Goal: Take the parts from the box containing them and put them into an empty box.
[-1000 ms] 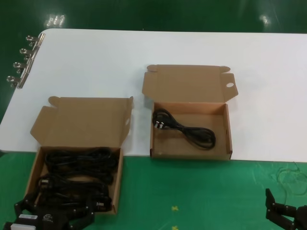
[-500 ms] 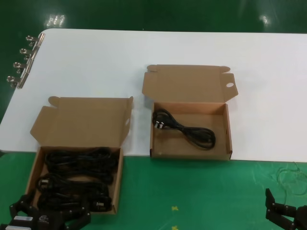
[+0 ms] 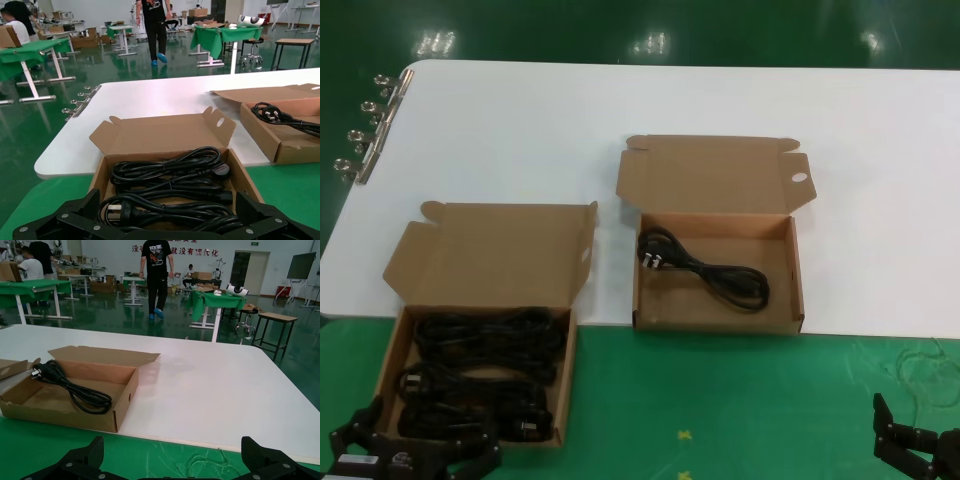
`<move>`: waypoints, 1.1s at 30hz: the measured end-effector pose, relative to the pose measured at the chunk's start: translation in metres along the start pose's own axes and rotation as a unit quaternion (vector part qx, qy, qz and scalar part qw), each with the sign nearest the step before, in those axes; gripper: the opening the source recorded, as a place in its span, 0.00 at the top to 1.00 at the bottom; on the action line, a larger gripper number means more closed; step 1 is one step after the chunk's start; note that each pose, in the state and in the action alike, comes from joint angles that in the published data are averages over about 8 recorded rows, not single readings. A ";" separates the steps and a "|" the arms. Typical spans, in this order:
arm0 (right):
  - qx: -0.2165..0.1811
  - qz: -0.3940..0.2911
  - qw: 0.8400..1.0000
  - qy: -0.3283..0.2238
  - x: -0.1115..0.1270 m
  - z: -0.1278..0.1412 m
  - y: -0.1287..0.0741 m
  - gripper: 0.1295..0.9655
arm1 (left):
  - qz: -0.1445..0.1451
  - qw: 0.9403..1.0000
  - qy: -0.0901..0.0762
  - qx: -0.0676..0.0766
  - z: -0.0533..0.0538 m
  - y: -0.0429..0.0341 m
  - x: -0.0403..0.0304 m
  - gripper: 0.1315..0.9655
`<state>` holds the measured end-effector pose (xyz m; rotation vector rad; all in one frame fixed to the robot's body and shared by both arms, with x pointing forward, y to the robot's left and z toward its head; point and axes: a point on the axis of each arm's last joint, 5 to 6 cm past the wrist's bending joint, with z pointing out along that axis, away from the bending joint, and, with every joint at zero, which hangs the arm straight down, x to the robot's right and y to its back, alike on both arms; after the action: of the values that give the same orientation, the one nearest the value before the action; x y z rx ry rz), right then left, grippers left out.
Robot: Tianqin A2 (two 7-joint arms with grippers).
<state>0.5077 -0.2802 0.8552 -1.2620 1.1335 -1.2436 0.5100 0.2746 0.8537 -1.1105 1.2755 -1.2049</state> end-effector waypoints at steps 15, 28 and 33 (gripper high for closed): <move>0.000 0.000 1.000 0.000 0.000 0.000 0.000 0.00 | -0.002 1.000 -0.008 0.001 -0.005 -0.0006 -0.0034 0.00; 0.000 0.000 1.000 0.000 0.000 0.000 0.000 0.00 | -0.003 1.000 -0.011 0.001 -0.007 -0.0009 -0.0049 0.00; 0.000 0.000 1.000 0.000 0.000 0.000 0.000 0.00 | -0.003 1.000 -0.011 0.001 -0.007 -0.0009 -0.0049 0.00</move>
<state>0.5077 -0.2802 0.8552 -1.2621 1.1335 -1.2436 0.5030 0.2798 0.8549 -1.1236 1.2550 -1.1941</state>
